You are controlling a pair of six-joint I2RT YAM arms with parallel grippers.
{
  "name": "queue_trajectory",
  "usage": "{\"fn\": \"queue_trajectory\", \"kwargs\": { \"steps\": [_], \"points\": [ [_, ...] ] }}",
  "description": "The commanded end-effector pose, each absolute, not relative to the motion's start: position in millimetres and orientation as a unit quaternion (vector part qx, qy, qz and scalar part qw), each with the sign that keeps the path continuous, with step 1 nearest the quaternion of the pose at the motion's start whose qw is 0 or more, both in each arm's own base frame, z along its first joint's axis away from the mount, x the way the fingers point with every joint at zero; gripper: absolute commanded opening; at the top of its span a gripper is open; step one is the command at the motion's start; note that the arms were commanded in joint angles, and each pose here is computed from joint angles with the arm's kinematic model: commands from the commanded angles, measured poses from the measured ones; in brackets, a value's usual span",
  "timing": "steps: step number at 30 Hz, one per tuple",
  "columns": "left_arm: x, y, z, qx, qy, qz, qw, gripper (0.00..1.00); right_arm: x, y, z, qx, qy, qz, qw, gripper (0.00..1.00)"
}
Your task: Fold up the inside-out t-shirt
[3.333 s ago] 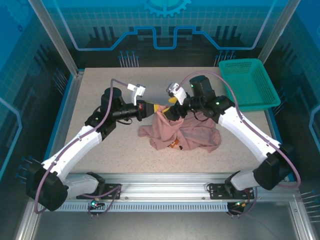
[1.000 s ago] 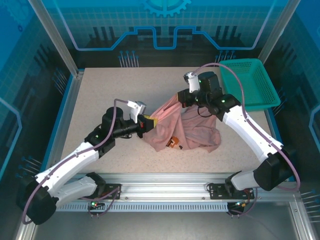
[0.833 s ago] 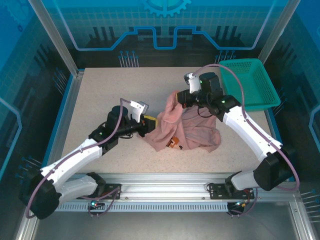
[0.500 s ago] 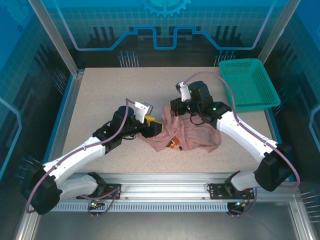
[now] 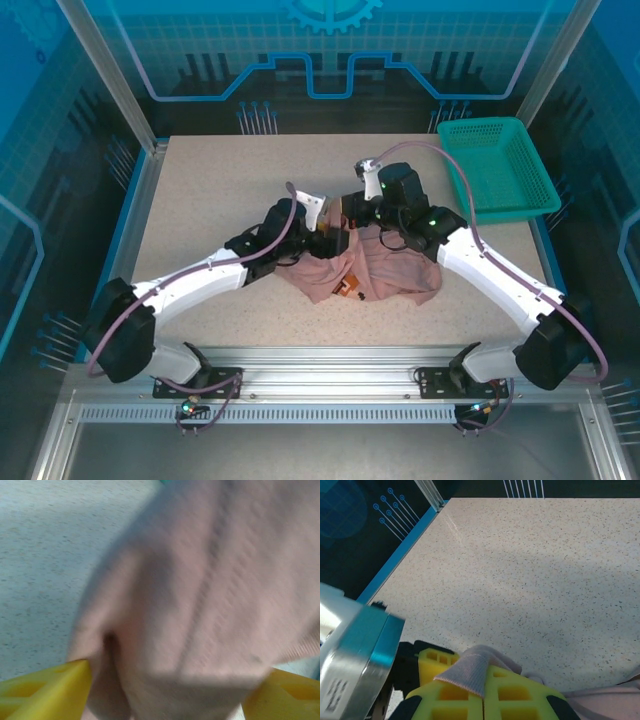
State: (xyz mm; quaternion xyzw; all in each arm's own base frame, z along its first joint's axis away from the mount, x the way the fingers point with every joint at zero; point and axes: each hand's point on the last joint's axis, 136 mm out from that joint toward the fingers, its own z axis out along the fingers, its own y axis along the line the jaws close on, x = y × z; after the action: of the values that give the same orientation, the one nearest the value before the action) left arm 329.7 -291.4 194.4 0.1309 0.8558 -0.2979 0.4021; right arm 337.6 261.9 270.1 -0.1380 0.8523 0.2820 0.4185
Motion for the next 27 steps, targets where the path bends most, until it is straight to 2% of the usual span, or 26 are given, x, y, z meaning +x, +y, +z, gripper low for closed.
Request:
{"fn": "queue_trajectory", "kwargs": {
  "steps": [1, 3, 6, 10, 14, 17, 21, 27],
  "points": [
    [353, -277, 200, 0.089, 0.864, -0.239, 0.434, 0.66, 335, 262, 280, -0.132, 0.844, 0.286, 0.435, 0.0],
    [356, -270, 195, 0.088, 0.872, -0.209, 0.433, 0.54, 336, 258, 280, -0.129, 0.845, 0.278, 0.438, 0.0],
    [355, -259, 188, 0.088, 0.884, -0.175, 0.424, 0.41, 338, 253, 282, -0.126, 0.845, 0.264, 0.449, 0.0],
    [349, -247, 184, 0.089, 0.894, -0.153, 0.412, 0.34, 340, 248, 286, -0.126, 0.843, 0.244, 0.463, 0.0],
    [344, -245, 181, 0.093, 0.895, -0.174, 0.399, 0.15, 341, 249, 285, -0.134, 0.842, 0.236, 0.467, 0.0],
    [335, -253, 187, 0.12, 0.881, -0.23, 0.397, 0.01, 342, 247, 284, -0.14, 0.843, 0.226, 0.467, 0.0],
    [318, -261, 202, 0.158, 0.849, -0.317, 0.391, 0.0, 344, 242, 284, -0.156, 0.848, 0.199, 0.466, 0.0],
    [280, -268, 219, 0.227, 0.801, -0.398, 0.386, 0.0, 354, 220, 277, -0.177, 0.865, 0.148, 0.445, 0.02]
  ]
}}
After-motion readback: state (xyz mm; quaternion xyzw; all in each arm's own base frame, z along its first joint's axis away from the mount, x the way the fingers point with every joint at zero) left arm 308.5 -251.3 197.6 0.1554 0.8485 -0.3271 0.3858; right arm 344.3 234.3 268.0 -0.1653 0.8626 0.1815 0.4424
